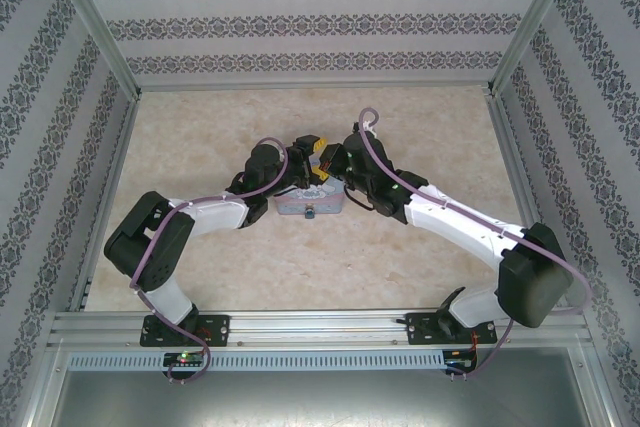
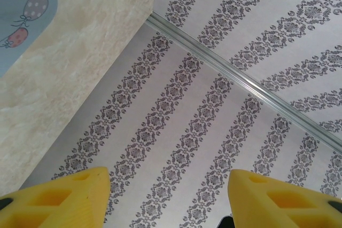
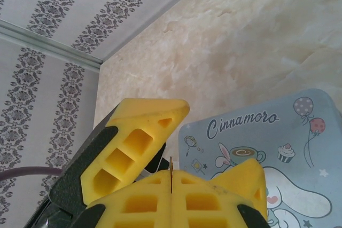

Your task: Unlock a padlock with a key

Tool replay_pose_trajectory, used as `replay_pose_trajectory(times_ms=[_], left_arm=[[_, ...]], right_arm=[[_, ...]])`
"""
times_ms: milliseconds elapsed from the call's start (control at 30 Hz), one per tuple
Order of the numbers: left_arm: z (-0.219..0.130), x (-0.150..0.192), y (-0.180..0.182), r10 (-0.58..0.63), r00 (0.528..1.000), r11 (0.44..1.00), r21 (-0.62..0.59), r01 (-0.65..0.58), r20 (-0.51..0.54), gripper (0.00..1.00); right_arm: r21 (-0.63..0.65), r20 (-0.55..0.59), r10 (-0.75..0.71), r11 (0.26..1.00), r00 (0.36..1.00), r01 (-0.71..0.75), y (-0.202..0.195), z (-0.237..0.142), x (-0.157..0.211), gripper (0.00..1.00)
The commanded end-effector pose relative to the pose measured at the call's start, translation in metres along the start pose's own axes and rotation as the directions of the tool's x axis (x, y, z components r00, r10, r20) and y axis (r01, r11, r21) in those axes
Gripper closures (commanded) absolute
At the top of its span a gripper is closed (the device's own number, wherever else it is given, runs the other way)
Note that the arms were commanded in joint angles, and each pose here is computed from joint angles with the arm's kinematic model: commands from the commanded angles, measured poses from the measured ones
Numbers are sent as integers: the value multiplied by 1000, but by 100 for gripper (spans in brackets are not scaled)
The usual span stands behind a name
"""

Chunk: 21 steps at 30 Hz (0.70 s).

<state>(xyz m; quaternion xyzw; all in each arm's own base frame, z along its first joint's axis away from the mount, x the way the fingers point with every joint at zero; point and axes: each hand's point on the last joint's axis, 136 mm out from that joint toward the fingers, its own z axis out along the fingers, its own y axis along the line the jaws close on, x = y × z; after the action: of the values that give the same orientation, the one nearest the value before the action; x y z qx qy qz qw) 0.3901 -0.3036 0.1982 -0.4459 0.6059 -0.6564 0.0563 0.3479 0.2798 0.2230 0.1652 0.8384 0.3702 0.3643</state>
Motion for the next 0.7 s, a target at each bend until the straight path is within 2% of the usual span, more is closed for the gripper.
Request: replay_pose_trajectory(times_ms=[0,167,667], left_arm=[[-3,13,-11,7,999,999,50,-5,-33,39],[-4,11,-8,3,1000,999,49,-2,-26,44],[-6,8,-5,23,1000,999,27,-23,-3,68]], right_arm=[[-33,34,8,999,999,-7,16,0,-8,100],[-27,33,8,1000,999,-7,12,-2,-6,100],[-14,44,13,1000,999,-13,0,-11,-4,100]])
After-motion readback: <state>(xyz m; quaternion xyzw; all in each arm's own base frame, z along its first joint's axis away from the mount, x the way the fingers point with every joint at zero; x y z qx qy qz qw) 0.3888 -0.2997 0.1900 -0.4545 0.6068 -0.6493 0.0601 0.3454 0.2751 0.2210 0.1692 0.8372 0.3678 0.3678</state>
